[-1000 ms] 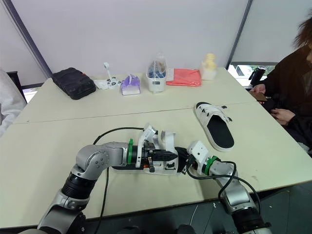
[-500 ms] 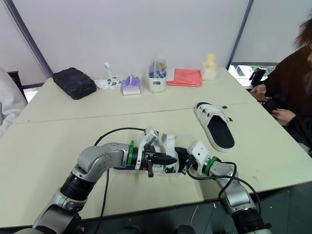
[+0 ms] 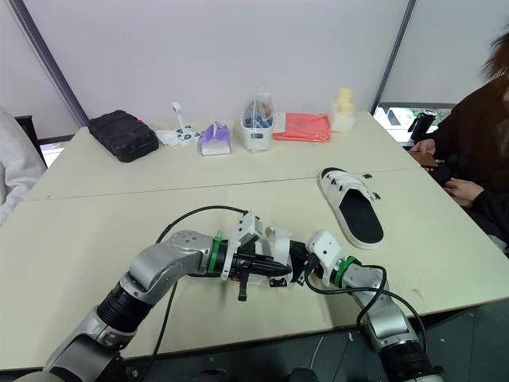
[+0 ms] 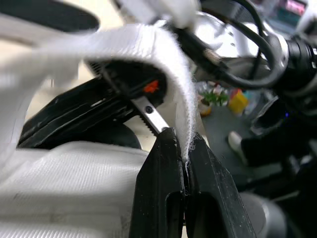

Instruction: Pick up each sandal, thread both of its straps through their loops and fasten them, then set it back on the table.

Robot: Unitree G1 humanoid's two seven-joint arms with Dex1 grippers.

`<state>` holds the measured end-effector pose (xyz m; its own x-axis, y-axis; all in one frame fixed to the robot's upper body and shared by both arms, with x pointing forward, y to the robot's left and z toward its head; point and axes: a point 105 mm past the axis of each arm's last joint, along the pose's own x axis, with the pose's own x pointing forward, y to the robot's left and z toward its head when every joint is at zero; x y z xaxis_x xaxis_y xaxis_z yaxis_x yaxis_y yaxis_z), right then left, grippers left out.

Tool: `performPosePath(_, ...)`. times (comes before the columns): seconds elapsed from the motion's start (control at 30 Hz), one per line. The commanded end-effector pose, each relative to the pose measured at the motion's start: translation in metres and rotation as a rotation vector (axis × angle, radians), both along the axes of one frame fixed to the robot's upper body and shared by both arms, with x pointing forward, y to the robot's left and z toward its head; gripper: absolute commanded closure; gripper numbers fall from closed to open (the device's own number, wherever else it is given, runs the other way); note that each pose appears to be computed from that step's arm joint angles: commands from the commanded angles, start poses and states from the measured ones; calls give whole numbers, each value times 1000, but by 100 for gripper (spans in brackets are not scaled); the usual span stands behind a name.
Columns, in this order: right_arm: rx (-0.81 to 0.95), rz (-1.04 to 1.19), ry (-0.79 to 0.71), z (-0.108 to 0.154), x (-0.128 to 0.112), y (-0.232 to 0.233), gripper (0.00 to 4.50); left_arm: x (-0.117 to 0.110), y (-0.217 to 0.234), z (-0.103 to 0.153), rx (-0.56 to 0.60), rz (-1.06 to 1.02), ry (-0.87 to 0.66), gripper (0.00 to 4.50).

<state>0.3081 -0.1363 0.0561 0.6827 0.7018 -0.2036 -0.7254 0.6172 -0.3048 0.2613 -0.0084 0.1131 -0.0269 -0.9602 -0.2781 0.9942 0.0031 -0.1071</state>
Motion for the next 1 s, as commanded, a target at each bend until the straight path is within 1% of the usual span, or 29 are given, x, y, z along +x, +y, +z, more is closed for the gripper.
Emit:
performPosePath(0.03, -69, 15, 272, -66, -31, 3, 450, -10, 2, -18, 52, -63, -44, 449)
performPosePath(0.27, -67, 15, 277, -66, -33, 4, 450, -12, 9, -25, 44, -111, -135, 449)
performPosePath(0.4, -66, 15, 279, -66, -34, 4, 450, -9, 10, -28, 36, -122, -207, 449)
performPosePath(0.57, -66, 17, 284, -67, -36, 4, 450, -4, 9, -24, 2, -150, -202, 449)
performPosePath(0.67, -67, 20, 288, -67, -38, 5, 450, 2, 8, -25, 18, -187, -183, 449)
performPosePath(0.73, -67, 19, 290, -67, -38, 5, 450, 1, 9, -27, 36, -226, -149, 449)
performPosePath(0.87, -66, 14, 292, -67, -40, 5, 450, -3, 11, -29, 50, -274, -129, 449)
performPosePath(1.0, -64, 7, 295, -68, -43, 5, 450, -6, 14, -39, 72, -295, -194, 449)
